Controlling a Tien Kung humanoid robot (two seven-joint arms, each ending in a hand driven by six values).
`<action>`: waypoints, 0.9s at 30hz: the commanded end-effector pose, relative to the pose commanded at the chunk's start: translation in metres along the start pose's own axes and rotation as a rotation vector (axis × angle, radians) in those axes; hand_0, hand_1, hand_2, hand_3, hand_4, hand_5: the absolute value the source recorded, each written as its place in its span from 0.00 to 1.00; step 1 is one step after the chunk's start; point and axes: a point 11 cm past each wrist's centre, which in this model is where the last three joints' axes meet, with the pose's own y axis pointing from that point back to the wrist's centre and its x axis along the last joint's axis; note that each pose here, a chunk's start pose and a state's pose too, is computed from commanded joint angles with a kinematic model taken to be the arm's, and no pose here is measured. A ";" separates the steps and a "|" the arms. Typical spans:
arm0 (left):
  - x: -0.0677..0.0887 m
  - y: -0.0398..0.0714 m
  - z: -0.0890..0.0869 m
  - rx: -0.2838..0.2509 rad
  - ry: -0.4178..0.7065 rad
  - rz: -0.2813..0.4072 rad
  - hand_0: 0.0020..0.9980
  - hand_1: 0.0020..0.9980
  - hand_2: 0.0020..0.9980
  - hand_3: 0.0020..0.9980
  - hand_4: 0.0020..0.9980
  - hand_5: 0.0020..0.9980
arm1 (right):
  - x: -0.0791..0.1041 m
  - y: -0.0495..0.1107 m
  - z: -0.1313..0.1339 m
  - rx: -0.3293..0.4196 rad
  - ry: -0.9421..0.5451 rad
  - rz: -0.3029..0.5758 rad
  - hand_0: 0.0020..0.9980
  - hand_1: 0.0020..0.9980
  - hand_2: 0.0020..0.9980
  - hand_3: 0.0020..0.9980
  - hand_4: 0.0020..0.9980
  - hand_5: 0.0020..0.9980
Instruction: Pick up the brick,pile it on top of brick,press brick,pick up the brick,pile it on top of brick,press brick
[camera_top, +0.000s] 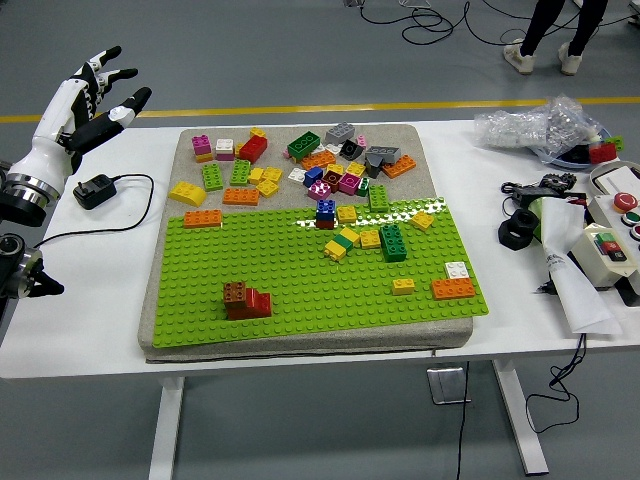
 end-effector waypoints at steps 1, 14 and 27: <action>0.000 0.000 0.000 0.002 -0.001 0.000 0.98 0.97 0.81 0.96 0.77 0.50 | 0.000 0.000 0.000 0.000 0.001 0.000 0.76 0.68 0.72 0.74 1.00 0.68; 0.009 0.006 -0.006 0.014 -0.007 0.013 0.97 0.96 0.80 0.95 0.76 0.50 | -0.001 0.000 0.002 -0.006 0.030 -0.004 0.76 0.68 0.72 0.74 1.00 0.68; 0.015 0.009 -0.006 0.014 -0.009 0.023 0.96 0.95 0.79 0.94 0.75 0.51 | 0.003 0.000 -0.001 -0.003 0.051 0.000 0.76 0.68 0.72 0.74 1.00 0.68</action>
